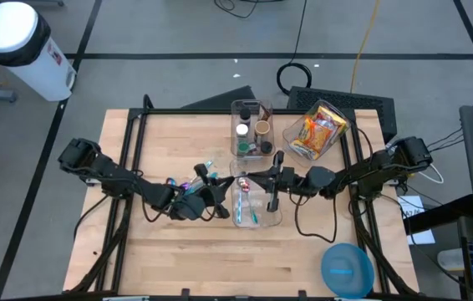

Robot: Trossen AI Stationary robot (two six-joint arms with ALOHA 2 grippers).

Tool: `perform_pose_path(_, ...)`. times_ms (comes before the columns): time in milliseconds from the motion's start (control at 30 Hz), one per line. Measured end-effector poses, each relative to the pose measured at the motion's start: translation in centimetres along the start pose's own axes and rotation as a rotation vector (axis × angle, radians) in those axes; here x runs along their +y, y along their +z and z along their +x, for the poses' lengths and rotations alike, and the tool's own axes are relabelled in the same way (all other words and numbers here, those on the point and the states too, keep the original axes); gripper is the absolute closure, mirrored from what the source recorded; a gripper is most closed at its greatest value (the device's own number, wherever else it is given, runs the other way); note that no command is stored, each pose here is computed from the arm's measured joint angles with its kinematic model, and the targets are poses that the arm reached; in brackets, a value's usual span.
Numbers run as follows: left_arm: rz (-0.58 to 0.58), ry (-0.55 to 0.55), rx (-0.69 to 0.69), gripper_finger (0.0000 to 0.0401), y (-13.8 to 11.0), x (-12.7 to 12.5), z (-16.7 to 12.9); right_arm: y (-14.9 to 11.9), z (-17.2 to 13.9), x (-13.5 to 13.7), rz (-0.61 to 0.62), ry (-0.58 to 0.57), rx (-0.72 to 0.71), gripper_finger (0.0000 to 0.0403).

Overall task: Pick & Place Food Item
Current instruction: Put the black spoon into the bottom transparent bin

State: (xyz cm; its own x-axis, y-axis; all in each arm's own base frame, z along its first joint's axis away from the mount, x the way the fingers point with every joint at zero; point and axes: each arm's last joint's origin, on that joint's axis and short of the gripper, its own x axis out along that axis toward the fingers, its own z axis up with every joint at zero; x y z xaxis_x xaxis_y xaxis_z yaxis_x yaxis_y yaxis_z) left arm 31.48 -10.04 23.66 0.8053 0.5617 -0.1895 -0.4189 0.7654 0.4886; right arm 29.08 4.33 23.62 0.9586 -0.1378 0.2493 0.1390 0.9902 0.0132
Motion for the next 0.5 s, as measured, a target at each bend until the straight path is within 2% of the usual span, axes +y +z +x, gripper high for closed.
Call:
perform_pose_path(133, -0.101, -0.076, -0.01, 0.0369, 0.0, -0.2, 0.0, 0.0, 0.0, 0.0, 0.004, 0.013, 0.001, 0.0401)
perform_pose_path(233, -0.119, -0.167, -0.026, 0.0347, 0.1, -0.6, -0.2, 0.0, 0.0, 0.1, 0.004, 0.054, -0.003, 0.0401)
perform_pose_path(367, -0.115, -0.22, -0.047, 0.0281, 0.5, -1.0, -1.3, 0.1, 0.0, 0.0, -0.006, 0.105, 0.0, 0.0401)
perform_pose_path(500, -0.124, -0.27, -0.084, 0.0202, 1.6, -0.2, -3.6, 0.4, -0.2, -0.3, -0.061, 0.095, 0.055, 0.0402)
